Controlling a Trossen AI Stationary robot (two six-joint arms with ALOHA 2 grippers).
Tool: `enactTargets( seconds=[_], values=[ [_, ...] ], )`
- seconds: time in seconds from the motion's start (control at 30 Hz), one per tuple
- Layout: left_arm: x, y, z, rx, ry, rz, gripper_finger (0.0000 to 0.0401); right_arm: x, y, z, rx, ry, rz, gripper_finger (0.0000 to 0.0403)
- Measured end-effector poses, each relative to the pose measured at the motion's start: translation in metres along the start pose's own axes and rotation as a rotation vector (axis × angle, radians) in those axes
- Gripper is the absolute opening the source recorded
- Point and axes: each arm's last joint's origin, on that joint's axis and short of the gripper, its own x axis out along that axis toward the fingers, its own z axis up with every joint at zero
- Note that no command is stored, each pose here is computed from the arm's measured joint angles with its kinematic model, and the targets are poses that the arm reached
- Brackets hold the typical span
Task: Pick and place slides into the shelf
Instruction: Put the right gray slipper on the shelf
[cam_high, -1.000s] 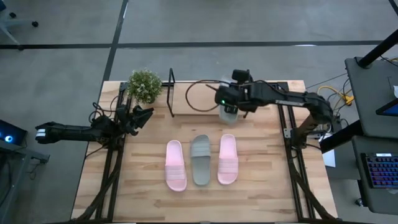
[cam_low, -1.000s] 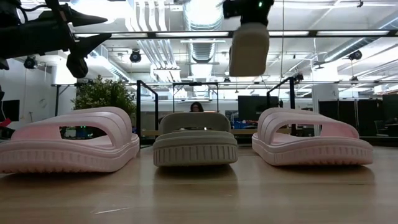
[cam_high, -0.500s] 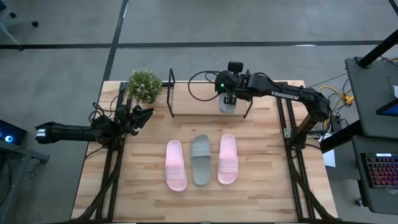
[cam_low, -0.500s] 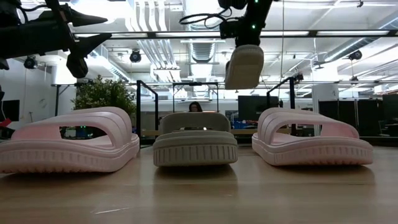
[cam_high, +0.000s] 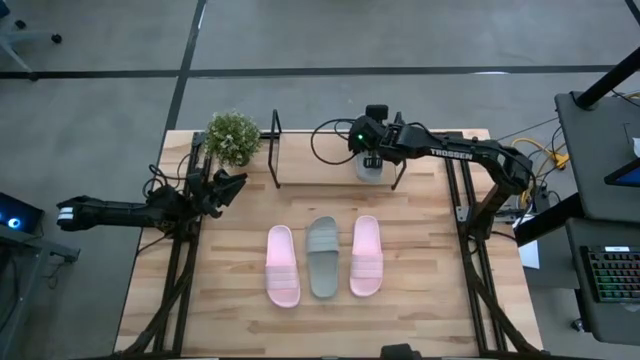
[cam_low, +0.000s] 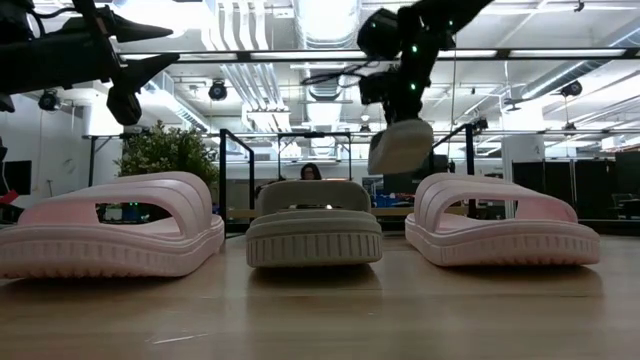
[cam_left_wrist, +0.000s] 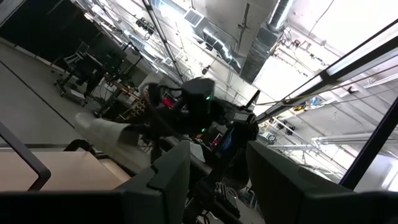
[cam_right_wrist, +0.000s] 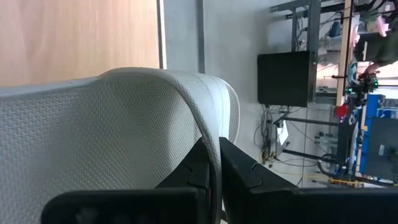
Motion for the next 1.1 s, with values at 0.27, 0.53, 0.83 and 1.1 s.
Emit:
enactTargets(
  seconds=[0.27, 0.53, 0.83, 1.1],
  values=[
    [0.0, 0.0, 0.0, 0.0, 0.001, 0.0, 0.0144, 0.021, 0.011, -0.014, -0.022, 0.018, 0.001, 0.0011],
    [0.0, 0.0, 0.0, 0.0, 0.0, 0.001, 0.0144, 0.031, 0.014, -0.019, -0.042, -0.018, -0.004, 0.0011],
    [0.0, 0.0, 0.0, 0.0, 0.0, 0.0, 0.0144, 0.042, 0.03, -0.028, -0.04, 0.0, -0.038, 0.0011],
    [0.0, 0.0, 0.0, 0.0, 0.0, 0.0, 0.0144, 0.049, 0.043, -0.035, -0.054, -0.002, -0.071, 0.0011]
  ],
)
